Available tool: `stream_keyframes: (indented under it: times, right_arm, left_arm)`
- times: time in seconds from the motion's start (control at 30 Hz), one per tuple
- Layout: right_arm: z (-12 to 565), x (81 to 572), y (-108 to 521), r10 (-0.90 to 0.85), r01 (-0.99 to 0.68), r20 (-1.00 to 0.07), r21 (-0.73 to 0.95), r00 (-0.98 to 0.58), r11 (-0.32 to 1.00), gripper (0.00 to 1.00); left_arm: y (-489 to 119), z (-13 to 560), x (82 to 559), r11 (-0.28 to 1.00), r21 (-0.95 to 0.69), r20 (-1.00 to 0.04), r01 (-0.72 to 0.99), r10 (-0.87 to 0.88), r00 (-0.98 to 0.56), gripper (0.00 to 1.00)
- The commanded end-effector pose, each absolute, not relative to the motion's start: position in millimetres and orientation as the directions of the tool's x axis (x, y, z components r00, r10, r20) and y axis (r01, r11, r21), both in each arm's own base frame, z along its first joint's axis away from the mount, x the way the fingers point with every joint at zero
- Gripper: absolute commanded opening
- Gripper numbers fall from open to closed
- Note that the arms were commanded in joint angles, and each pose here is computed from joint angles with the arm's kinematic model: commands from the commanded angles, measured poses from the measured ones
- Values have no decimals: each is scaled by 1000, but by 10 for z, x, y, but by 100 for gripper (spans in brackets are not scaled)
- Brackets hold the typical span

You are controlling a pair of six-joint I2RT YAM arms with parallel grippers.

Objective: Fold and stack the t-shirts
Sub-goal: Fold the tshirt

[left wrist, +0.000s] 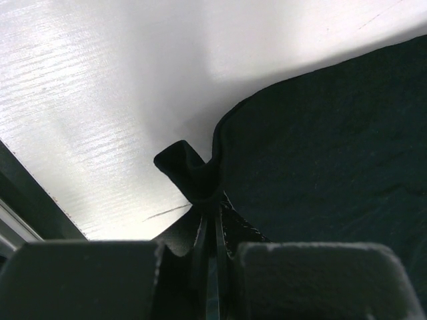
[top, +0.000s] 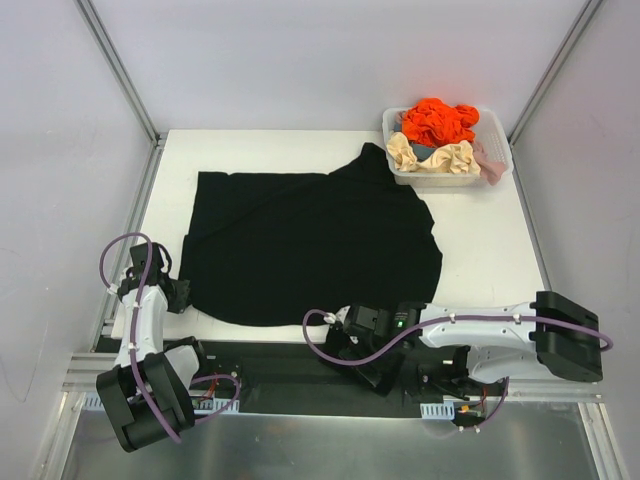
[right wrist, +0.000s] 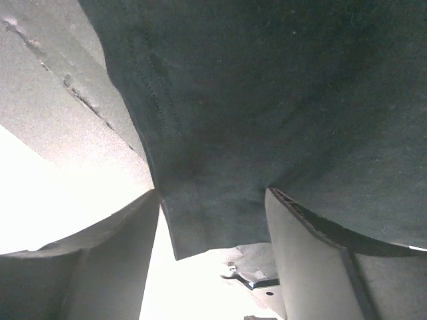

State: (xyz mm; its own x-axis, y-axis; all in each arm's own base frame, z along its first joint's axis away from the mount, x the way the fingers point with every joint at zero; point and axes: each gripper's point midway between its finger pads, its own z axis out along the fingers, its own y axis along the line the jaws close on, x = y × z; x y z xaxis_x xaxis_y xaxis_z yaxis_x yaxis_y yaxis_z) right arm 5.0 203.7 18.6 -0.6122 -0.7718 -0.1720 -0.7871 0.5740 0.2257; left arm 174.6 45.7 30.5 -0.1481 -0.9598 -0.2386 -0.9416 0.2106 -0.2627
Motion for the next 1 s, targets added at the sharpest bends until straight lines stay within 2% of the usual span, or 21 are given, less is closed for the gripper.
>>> stream_keyframes:
  times: [0.0,0.03,0.07,0.17,0.43,0.53,0.57,0.63,0.7,0.8,0.87,0.97]
  right_arm:
    - [5,-55,1993,-783,-783,-107,217,-613,583,63]
    - [-25,-66,1959,-787,-784,-88,205,-611,586,61]
    - [-28,-73,1935,-791,-788,-82,194,-607,584,56]
    - [-55,-43,1859,-780,-780,-72,147,-622,608,51]
    - [-195,106,1722,-758,-758,-36,-19,-651,652,49]
    - [-201,122,1727,-767,-765,-33,-43,-641,642,35]
    - [-189,129,1740,-767,-766,-40,-44,-640,641,24]
    - [-123,134,1773,-766,-766,-65,-28,-640,642,17]
    - [4,137,1843,-763,-768,-113,7,-637,640,4]
    - [219,102,1881,-780,-794,-156,62,-605,604,1]
    - [315,-10,1856,-794,-805,-135,119,-593,581,1]
    - [450,-112,1856,-795,-807,-155,195,-586,557,1]
  left_arm:
    - [419,314,1722,215,-266,-223,-940,-962,-157,0]
    - [416,311,1723,214,-267,-221,-940,-963,-156,0]
    - [415,311,1719,214,-270,-223,-939,-962,-156,0]
    - [413,296,1704,208,-265,-221,-942,-964,-150,0]
    - [417,256,1675,210,-241,-216,-947,-963,-159,0]
    - [416,249,1670,213,-241,-217,-947,-963,-162,0]
    - [409,251,1668,214,-243,-215,-946,-963,-162,0]
    - [395,253,1668,218,-249,-213,-944,-963,-166,0]
    - [386,267,1642,214,-247,-211,-945,-964,-164,0]
    - [370,289,1537,182,-223,-207,-958,-969,-136,0]
    - [347,298,1381,107,-187,-196,-977,-978,-69,0]
    - [356,333,1287,79,-193,-221,-978,-975,-35,0]
